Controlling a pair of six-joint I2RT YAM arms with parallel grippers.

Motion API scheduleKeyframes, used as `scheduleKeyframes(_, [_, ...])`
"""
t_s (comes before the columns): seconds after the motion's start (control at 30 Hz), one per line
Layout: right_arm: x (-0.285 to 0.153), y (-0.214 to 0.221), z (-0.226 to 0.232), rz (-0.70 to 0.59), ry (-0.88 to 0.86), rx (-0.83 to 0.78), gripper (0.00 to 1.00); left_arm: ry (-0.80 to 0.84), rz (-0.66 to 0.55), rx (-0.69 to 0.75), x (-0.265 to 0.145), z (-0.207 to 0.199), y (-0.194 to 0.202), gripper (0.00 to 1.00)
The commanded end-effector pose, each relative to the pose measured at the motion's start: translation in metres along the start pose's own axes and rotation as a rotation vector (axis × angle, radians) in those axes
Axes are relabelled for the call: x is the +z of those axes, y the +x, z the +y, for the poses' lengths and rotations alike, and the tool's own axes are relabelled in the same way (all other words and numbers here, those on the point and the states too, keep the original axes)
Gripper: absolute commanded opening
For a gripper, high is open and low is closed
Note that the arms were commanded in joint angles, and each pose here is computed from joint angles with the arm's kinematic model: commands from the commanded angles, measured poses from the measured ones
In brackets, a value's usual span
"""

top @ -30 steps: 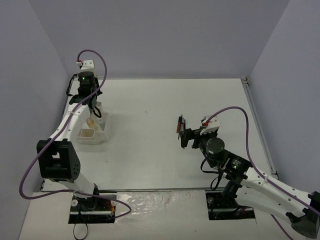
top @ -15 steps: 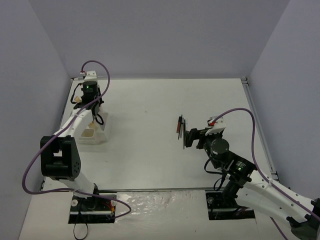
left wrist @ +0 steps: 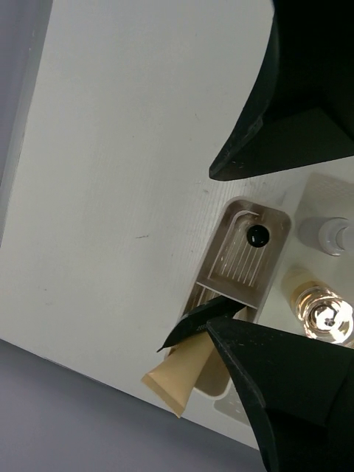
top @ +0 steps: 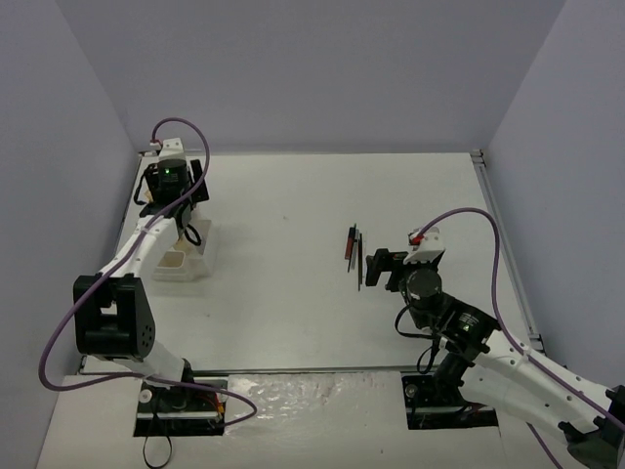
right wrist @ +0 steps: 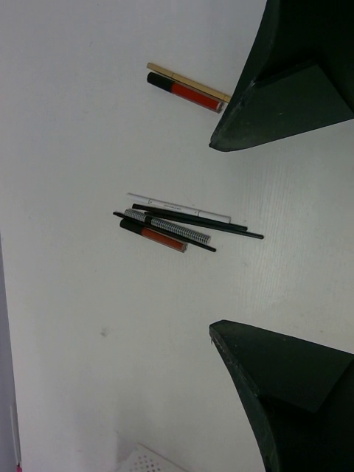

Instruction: Organize the makeup

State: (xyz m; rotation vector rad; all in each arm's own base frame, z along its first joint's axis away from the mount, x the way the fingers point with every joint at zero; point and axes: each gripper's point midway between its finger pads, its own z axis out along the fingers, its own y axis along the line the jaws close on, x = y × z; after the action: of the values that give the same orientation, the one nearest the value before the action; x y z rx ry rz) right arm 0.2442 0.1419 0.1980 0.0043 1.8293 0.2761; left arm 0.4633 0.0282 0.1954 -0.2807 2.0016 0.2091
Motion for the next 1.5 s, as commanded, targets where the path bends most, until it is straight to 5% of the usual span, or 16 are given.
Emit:
scheduleKeyframes(0.0, [0.007,-0.019,-0.012,-0.025,0.113,0.085,0.92,0.032,-0.157,-0.129,-0.04,0.003,-0.067,0.75])
scheduleKeyframes(0.47, [0.07,0.025,-0.076,0.258,0.287,0.177,0.82,0.417,-0.059,-0.181,-0.176,-0.039,-0.061,0.96])
scheduleKeyframes(0.83, [0.111,0.062,-0.107,0.357,0.375,0.237,0.62,0.517,0.142,-0.06,-0.193,-0.052,0.045,0.97])
scheduleKeyframes(1.47, [0.129,0.105,-0.134,0.41,0.461,0.272,0.48,0.548,0.16,-0.064,-0.197,-0.057,0.051,0.97])
